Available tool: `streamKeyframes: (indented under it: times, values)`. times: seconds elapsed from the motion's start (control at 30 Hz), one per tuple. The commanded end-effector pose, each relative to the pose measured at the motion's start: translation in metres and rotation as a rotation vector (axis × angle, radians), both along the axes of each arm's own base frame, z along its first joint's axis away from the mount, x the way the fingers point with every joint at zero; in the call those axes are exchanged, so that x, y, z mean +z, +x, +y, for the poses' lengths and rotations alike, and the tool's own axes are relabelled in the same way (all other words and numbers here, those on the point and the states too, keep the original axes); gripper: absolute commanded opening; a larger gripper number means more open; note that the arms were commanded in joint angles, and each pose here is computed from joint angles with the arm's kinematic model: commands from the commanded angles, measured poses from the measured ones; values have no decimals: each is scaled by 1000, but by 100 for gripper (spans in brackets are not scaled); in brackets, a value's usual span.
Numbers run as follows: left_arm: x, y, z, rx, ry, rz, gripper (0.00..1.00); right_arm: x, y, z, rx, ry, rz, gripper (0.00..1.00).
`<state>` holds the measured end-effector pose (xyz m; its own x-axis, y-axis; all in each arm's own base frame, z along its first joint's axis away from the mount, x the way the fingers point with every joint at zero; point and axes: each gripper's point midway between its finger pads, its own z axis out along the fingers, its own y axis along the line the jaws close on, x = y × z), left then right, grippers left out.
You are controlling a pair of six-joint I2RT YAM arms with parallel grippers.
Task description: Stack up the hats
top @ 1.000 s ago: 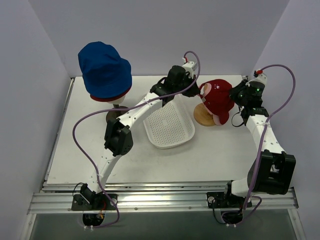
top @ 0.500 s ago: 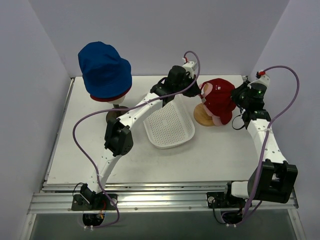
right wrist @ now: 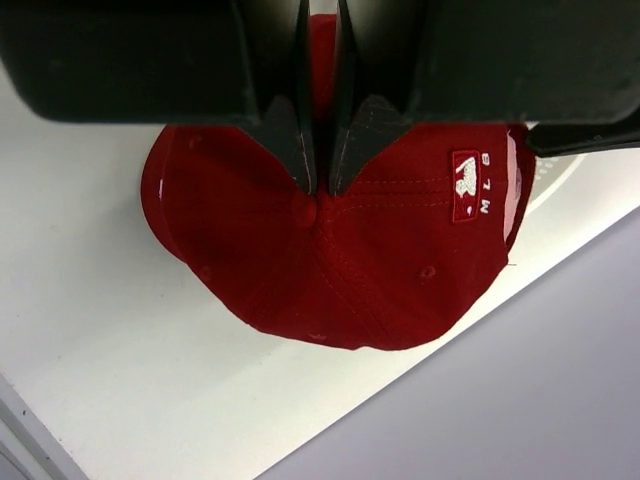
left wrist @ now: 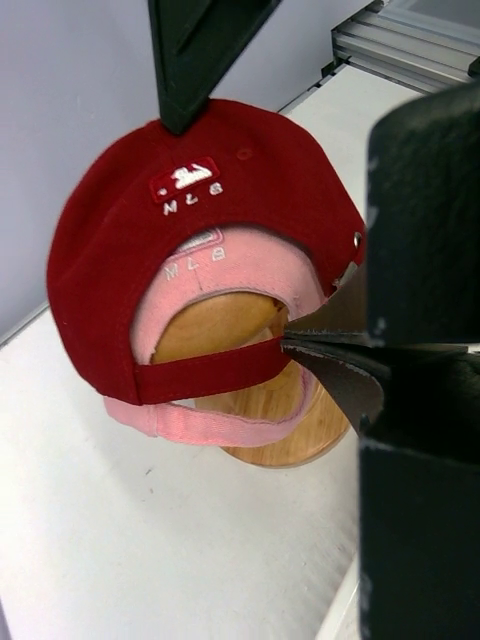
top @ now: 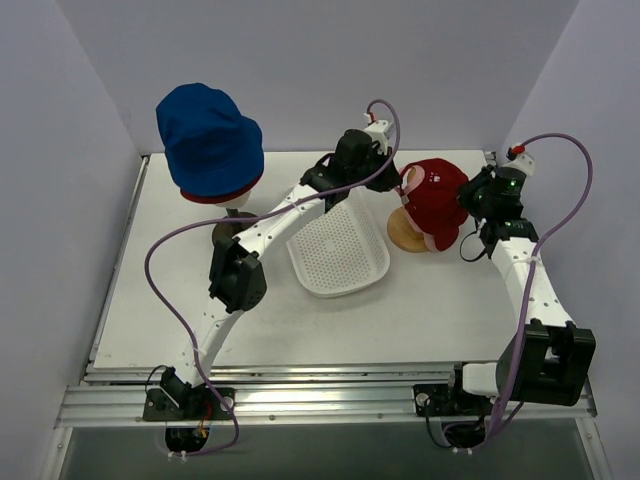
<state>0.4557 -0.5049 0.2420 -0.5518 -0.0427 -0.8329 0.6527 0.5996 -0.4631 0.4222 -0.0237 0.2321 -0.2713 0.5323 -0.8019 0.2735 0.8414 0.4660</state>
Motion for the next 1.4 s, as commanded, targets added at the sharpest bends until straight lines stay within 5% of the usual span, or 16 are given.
streamKeyframes:
  times: [0.0, 0.33, 0.43, 0.6, 0.8, 1.37]
  values:
    - [80, -1, 4, 20, -105, -134, 2, 25, -5, 12, 1, 4, -56, 0]
    - [58, 7, 8, 51, -50, -122, 2, 20, -3, 31, 17, 34, -75, 0]
    - [48, 12, 10, 70, -29, -116, 3, 8, -3, 34, 27, 44, -63, 7]
    - [36, 18, 12, 78, -22, -97, 27, -5, -7, 34, 30, 45, -50, 19]
    - [30, 19, 7, 49, -26, -108, 44, -8, -3, 32, 33, 42, -40, 31]
    - [0, 39, 4, 61, -21, -116, 49, 9, -19, 33, 65, 42, -101, 39]
